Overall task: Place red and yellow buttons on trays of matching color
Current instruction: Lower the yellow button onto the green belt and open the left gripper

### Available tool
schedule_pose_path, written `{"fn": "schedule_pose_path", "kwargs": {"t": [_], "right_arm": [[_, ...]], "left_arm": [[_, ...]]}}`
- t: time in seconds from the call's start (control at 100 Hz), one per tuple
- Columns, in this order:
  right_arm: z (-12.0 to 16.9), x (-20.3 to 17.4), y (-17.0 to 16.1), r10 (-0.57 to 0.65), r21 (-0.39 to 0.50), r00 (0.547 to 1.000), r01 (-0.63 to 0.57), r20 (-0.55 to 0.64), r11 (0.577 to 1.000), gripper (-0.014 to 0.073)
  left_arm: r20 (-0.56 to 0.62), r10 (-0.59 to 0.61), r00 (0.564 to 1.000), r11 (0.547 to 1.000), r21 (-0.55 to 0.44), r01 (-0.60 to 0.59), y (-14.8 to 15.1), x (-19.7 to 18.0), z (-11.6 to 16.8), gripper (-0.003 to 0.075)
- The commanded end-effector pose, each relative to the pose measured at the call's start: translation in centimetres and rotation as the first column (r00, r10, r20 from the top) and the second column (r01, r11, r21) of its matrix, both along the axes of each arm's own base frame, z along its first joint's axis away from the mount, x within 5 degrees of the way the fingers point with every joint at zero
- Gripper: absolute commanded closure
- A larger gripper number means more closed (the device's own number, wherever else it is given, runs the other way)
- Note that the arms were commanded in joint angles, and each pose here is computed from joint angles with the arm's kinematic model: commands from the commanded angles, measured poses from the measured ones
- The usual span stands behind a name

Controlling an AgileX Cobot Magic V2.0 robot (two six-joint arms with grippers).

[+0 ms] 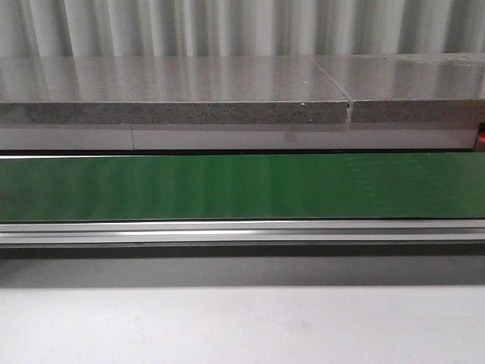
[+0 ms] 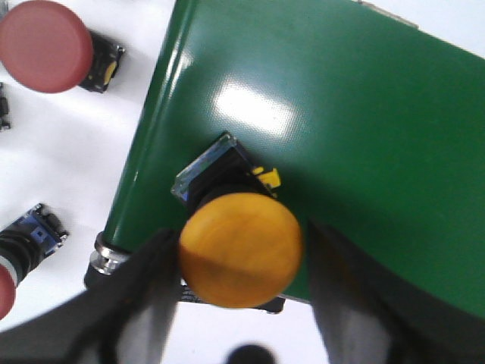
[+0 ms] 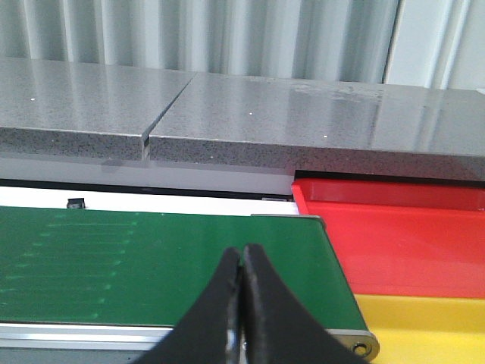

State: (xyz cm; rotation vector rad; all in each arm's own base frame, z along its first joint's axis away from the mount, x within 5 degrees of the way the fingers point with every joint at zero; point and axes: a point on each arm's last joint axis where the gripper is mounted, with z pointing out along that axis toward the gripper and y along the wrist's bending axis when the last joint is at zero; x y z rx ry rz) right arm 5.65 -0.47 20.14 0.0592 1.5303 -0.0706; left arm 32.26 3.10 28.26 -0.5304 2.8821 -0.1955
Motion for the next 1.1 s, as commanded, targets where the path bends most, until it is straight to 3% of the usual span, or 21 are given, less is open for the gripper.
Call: {"fn": "schedule_pose_path", "kwargs": {"t": [0.0,0.07,0.21,0.42,0.75,1.09], "right_arm": [[1.0,-0.2,0.0,0.001,-0.014,0.996,0.000,0.094,1.000,0.0662],[1.0,-0.2,0.0,0.001,-0.014,0.996,0.000,0.094,1.000,0.0662],[1.0,-0.2,0.0,0.001,-0.014,0.996,0.000,0.094,1.000,0.0662],[1.0,-0.2,0.0,0.001,-0.014,0.996,0.000,0.094,1.000,0.0662],[1.0,-0.2,0.0,0.001,-0.014,0.996,0.000,0.094,1.000,0.0662],[1.0,-0.2,0.0,0.001,-0.014,0.996,0.000,0.094,1.000,0.0662]], "left_arm": [[0.106,0.000,0.994,1.000,-0.009,0.001,-0.4,0.0,2.2,0.0194],[0.125,0.003,0.992,1.000,-0.009,-0.002,-0.4,0.2,2.3,0.0135],[0.173,0.009,0.985,1.000,-0.002,-0.009,-0.3,0.6,3.4,0.0146],[0.211,0.137,0.968,0.990,-0.003,-0.139,2.3,0.6,5.5,0.0153],[0.125,0.347,0.930,0.938,-0.036,-0.345,6.4,0.9,3.4,0.0153],[0.063,0.502,0.862,0.864,-0.077,-0.497,7.5,3.0,0.1,0.0155]]}}
